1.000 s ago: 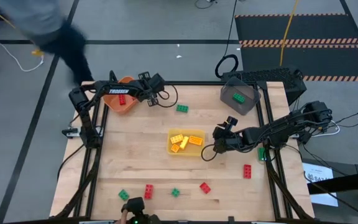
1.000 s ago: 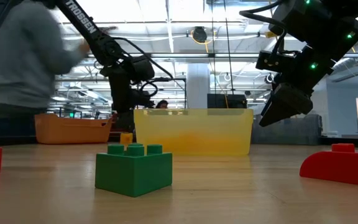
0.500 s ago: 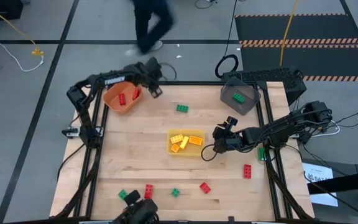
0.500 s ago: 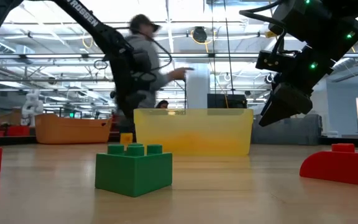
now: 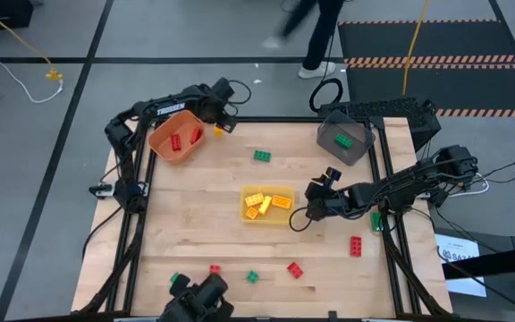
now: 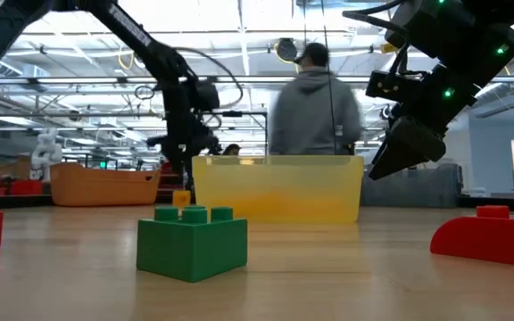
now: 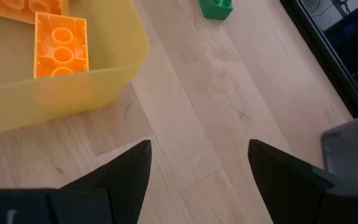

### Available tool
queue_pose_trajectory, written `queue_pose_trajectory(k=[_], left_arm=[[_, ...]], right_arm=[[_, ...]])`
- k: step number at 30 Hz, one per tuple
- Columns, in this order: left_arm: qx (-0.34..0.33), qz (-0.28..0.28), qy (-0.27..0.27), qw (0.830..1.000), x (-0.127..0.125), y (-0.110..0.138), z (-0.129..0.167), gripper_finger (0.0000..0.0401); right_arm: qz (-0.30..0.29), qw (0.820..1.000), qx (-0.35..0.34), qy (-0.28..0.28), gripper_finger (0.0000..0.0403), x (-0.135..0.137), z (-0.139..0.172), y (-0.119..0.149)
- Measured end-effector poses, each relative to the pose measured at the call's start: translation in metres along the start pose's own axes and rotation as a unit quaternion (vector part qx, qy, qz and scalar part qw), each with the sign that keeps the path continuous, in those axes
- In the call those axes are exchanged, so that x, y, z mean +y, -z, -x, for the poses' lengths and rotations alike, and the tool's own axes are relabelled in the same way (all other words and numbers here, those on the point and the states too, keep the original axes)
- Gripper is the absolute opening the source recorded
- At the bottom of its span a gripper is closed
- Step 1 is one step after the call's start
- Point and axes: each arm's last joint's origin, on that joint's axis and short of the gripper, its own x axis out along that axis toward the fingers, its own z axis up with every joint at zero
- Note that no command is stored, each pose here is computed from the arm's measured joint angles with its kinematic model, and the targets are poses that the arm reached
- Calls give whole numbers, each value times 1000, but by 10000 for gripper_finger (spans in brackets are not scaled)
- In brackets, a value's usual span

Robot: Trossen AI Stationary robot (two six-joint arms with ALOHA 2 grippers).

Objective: Sort & place blocks by color
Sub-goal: Put the yellow 1-stud game piece into the yellow bin

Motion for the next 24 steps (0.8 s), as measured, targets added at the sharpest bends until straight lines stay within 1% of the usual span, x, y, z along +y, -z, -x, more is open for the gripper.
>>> queue_pose_trajectory(k=[3, 6, 7, 10, 15, 22, 24], left_arm=[[73, 36, 9, 997, 6, 2, -22, 143], [118, 54, 3, 991, 14, -6, -28, 143], [127, 58, 9, 990, 15, -9, -29, 143], [115, 53, 11, 992, 12, -18, -25, 143], [74, 55, 22, 996, 8, -35, -4, 143], [80, 77, 19, 994, 8, -36, -4, 143], [77, 78, 21, 994, 7, -36, -5, 143]], right_arm=[[2, 1000, -8, -3, 258, 1, 0, -2], [5, 1000, -10, -5, 258, 1, 0, -2], [7, 1000, -9, -4, 258, 1, 0, -2], [15, 1000, -7, -3, 258, 1, 0, -2], [19, 1000, -7, -3, 258, 1, 0, -2], [10, 1000, -7, -5, 258, 1, 0, -2], [9, 1000, -4, -13, 258, 2, 0, -1]])
